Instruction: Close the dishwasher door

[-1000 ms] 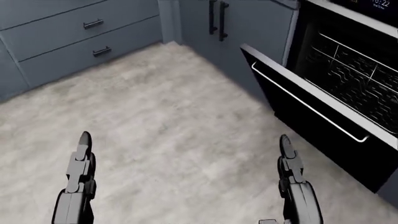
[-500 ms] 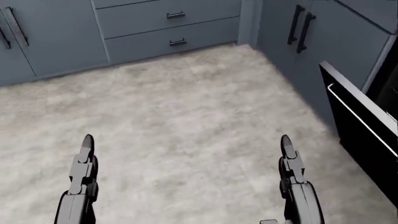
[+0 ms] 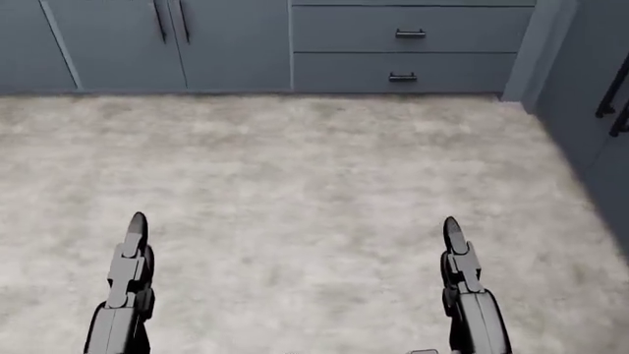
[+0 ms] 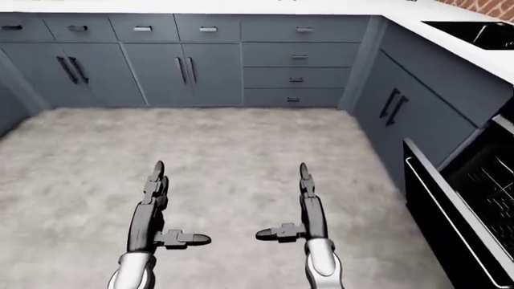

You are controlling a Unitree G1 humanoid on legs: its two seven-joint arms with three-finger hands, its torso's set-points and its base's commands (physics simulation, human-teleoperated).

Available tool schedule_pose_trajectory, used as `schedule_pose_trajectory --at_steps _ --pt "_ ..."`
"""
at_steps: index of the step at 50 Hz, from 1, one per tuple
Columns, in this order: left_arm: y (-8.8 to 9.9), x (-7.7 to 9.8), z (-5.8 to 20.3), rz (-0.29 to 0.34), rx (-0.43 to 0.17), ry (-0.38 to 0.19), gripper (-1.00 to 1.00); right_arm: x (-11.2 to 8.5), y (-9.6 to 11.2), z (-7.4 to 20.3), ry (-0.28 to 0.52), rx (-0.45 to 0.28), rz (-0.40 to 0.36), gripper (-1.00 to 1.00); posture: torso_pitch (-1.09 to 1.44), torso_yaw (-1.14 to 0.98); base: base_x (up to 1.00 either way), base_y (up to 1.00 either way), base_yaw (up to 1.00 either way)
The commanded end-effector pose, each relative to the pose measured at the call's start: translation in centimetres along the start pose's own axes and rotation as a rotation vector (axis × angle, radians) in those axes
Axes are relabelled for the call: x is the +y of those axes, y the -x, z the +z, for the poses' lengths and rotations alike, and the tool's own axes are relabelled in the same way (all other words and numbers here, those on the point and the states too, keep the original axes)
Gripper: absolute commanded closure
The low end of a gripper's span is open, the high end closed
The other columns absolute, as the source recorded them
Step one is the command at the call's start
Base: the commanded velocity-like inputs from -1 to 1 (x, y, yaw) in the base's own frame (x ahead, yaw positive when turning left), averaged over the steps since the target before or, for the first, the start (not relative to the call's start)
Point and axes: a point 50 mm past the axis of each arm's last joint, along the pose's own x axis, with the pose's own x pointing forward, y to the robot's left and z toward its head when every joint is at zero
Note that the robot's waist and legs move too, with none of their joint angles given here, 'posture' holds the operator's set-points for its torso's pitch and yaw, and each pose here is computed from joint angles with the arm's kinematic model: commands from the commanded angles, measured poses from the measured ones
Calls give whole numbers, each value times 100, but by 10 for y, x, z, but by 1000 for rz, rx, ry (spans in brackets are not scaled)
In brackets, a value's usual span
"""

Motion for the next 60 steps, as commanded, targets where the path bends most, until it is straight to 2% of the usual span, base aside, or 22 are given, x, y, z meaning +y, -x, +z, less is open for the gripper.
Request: schedule_pose_trajectory --at_steps 1,5,6,60 --pt "-3 7 18 29 -97 -5 -100 5 -3 20 -4 -101 16 -100 0 0 0 0 59" --pt "-3 7 18 29 -98 -5 -100 4 -4 22 -7 -100 -1 -100 0 0 0 0 44" --pt "-2 7 18 29 -99 -5 -100 5 -4 21 15 -88 -4 -100 0 0 0 0 0" --pt "0 8 22 33 -108 -3 -100 6 -1 25 13 -80 3 -100 0 0 0 -22 0"
